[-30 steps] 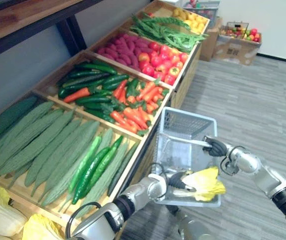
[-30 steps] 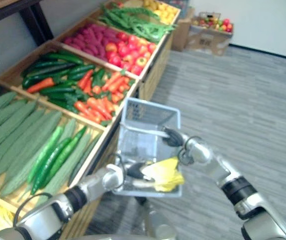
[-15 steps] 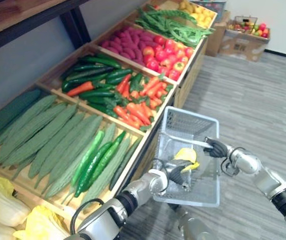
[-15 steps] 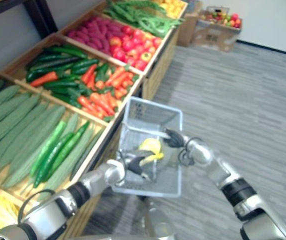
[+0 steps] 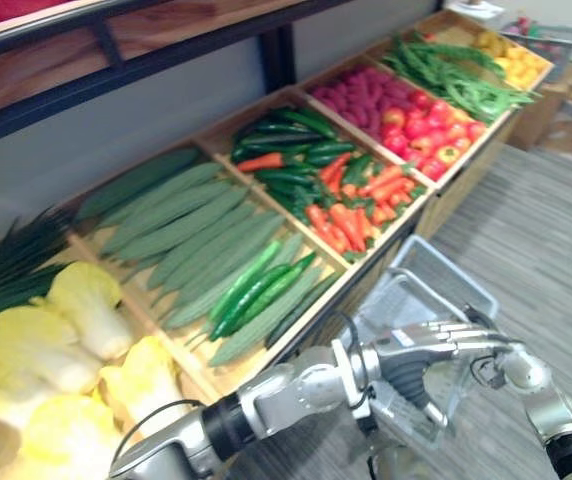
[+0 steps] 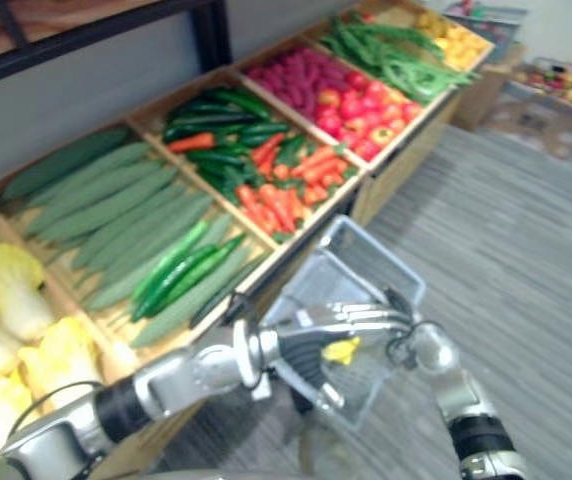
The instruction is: Pick vegetable in the basket
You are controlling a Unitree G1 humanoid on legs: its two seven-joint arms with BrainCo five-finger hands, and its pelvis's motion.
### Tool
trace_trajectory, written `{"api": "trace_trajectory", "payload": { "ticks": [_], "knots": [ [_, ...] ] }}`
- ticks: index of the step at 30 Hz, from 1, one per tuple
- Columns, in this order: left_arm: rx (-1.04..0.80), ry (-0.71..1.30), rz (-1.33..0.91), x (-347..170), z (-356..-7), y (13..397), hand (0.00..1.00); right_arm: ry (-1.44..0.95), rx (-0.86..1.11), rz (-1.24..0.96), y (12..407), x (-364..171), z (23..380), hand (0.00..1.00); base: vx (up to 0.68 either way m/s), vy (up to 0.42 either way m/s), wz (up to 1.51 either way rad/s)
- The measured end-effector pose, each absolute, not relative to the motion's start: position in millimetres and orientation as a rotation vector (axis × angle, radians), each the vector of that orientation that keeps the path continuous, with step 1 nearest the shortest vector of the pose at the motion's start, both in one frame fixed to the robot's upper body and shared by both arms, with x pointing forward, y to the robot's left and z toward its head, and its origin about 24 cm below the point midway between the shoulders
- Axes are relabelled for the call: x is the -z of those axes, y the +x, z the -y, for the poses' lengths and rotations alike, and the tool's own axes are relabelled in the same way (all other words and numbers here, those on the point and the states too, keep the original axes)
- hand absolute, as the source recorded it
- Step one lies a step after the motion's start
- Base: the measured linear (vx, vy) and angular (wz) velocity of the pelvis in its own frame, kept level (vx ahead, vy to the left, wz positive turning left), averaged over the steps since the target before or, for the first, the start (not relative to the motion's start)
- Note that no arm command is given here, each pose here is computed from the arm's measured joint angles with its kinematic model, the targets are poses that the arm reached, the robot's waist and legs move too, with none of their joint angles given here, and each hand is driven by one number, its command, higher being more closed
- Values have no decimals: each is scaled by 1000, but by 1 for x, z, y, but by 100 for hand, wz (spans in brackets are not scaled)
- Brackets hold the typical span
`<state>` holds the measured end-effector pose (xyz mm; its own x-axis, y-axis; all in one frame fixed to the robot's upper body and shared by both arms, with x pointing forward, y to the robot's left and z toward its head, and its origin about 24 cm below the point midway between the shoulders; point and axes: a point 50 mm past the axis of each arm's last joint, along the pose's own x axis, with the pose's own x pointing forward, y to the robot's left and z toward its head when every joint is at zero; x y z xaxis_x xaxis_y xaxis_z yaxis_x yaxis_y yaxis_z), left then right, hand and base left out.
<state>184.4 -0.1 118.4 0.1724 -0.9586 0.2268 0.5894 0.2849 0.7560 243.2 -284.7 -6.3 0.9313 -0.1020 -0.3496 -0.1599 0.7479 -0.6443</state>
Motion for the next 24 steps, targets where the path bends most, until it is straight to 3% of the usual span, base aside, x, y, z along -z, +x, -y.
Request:
{"api": "trace_trajectory", "payload": {
  "ticks": [7,12,16,19,24],
  "knots": [
    [1119,487,773,-140,-41,173,0,-485,339,-717,152,69,328,100,-26,-15,103],
    [842,511,774,-154,-83,182,0,-295,526,-933,82,109,325,100,-1,-6,107],
    [420,511,715,-157,-139,191,0,-164,645,-1082,41,130,317,100,8,-4,85],
    [-21,451,669,-153,-186,194,0,-82,693,-1169,20,142,305,100,32,-18,60],
    [-569,432,370,-100,-249,181,0,-9,719,-1224,8,152,288,100,58,-21,39]
  ]
}}
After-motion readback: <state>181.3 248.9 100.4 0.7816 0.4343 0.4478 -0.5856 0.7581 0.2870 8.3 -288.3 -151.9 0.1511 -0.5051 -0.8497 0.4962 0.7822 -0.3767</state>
